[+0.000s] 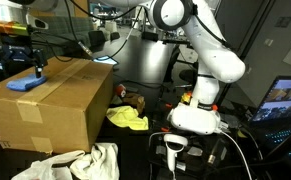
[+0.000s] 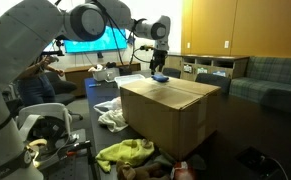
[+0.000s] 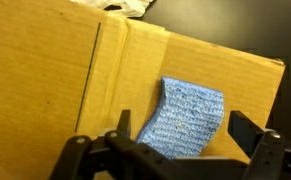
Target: Take all the object from the box and put them on the table and put the objects from the table to the top of the box
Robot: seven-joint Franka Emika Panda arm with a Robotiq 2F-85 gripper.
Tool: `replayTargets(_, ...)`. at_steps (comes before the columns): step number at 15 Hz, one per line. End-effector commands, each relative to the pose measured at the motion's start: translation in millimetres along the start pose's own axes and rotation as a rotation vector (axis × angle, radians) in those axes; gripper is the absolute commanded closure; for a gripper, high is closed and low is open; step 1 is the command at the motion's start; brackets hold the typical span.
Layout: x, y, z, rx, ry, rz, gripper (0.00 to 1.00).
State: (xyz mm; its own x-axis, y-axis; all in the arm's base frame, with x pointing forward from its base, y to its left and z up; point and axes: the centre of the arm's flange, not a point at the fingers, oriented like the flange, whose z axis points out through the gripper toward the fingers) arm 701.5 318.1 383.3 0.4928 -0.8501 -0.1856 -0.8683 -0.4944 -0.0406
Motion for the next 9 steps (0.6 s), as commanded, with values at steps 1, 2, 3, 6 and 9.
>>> replayTargets(1, 9, -14, 1, 0.016, 0.002, 0.102, 0.0)
replayTargets(2, 12, -13, 3, 0.013, 0.003, 0.125, 0.0)
replayTargets(3, 15, -12, 5, 0.009, 0.004, 0.145, 0.0)
replayTargets(6, 24, -11, 9, -0.005, 0.011, 0.194, 0.0)
replayTargets(9, 29, -10, 11, -0.006, 0.016, 0.226, 0.0)
